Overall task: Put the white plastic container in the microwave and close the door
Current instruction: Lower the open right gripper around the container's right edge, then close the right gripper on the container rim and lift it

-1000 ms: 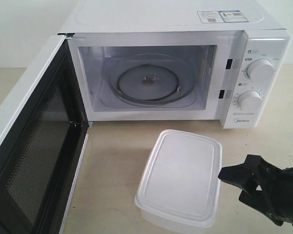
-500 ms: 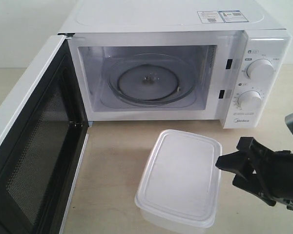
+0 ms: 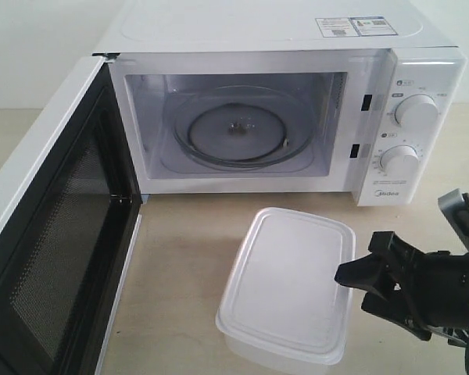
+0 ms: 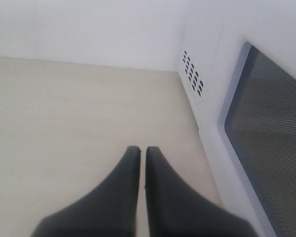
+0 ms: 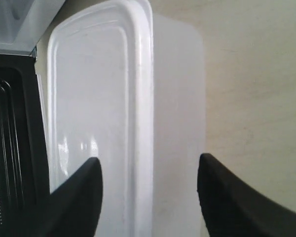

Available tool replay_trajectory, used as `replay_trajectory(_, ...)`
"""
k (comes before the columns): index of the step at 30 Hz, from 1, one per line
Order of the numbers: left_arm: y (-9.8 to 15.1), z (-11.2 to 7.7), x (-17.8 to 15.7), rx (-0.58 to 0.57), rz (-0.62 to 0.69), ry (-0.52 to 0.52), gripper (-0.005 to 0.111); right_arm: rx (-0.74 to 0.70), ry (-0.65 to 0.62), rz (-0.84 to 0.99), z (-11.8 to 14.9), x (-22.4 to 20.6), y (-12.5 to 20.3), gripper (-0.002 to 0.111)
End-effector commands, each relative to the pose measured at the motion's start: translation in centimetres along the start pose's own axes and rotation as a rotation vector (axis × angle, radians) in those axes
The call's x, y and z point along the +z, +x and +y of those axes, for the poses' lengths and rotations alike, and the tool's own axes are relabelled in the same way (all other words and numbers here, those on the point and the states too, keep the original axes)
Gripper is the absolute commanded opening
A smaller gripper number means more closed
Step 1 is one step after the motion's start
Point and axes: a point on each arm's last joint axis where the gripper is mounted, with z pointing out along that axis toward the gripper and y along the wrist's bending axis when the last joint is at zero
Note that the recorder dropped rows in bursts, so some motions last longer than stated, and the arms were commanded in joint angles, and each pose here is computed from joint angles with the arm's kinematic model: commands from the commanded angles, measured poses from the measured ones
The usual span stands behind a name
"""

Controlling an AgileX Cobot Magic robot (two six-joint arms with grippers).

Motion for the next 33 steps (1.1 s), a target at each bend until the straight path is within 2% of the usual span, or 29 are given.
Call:
replay_trajectory(1, 0.0, 0.0, 0.0, -0.006, -0.007, -0.001, 0.004, -0.023, -0.014, 0.005, 0.2, 0.3, -0.4, 0.051)
replay_trajectory(17, 0.0, 0.0, 0.0, -0.006, -0.007, -0.001, 0.004, -0.02, -0.03, 0.035, -0.1, 0.8, -0.2, 0.051)
replay_trajectory(30, 0.0, 0.0, 0.0, -0.006, -0.007, -0.001, 0.004, -0.045, -0.04, 0.061, 0.7, 1.1, -1.2, 0.051)
replay_trajectory(33, 0.0, 0.0, 0.0, -0.006, -0.007, -0.001, 0.004, -0.045, -0.031, 0.064, 0.6, 1.1, -1.1, 0.047)
